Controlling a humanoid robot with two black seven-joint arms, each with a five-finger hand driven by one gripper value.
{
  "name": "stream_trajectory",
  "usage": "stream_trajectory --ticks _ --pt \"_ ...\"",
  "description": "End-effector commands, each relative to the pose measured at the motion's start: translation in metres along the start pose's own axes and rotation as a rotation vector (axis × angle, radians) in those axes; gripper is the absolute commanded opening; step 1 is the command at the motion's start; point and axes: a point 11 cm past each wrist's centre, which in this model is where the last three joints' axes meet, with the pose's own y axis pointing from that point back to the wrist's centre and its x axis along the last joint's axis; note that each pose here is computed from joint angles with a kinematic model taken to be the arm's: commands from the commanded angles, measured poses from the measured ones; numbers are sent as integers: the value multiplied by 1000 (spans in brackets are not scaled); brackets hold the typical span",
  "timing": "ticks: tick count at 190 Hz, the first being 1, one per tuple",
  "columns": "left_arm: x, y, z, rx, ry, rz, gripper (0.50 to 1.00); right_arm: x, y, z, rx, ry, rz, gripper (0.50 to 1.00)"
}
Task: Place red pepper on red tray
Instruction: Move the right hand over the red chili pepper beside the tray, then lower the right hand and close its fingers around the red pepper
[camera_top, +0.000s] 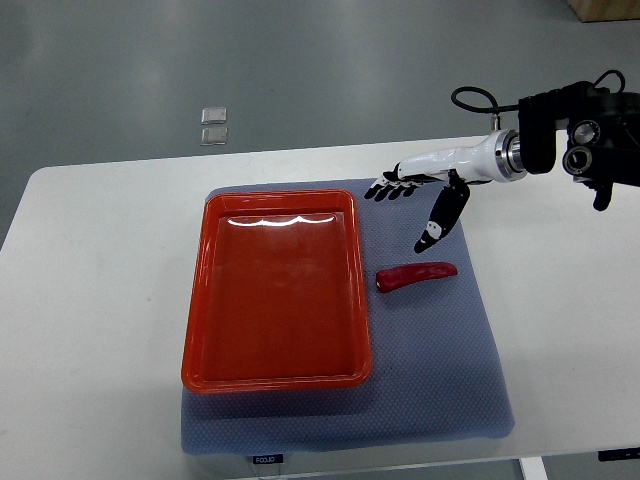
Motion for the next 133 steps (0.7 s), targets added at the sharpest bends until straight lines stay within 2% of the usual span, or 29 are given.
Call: stream_trajectory --ticks 1,47,133 --pt "0 0 0 1 0 0 1000 -9 -9 1 4 -15 3 915" --pt "1 0 0 1 0 2 1000 -39 -31 18 -4 -72 7 915" --pt "2 0 0 1 2 6 1000 -65 -44 38 -35 -83 21 909"
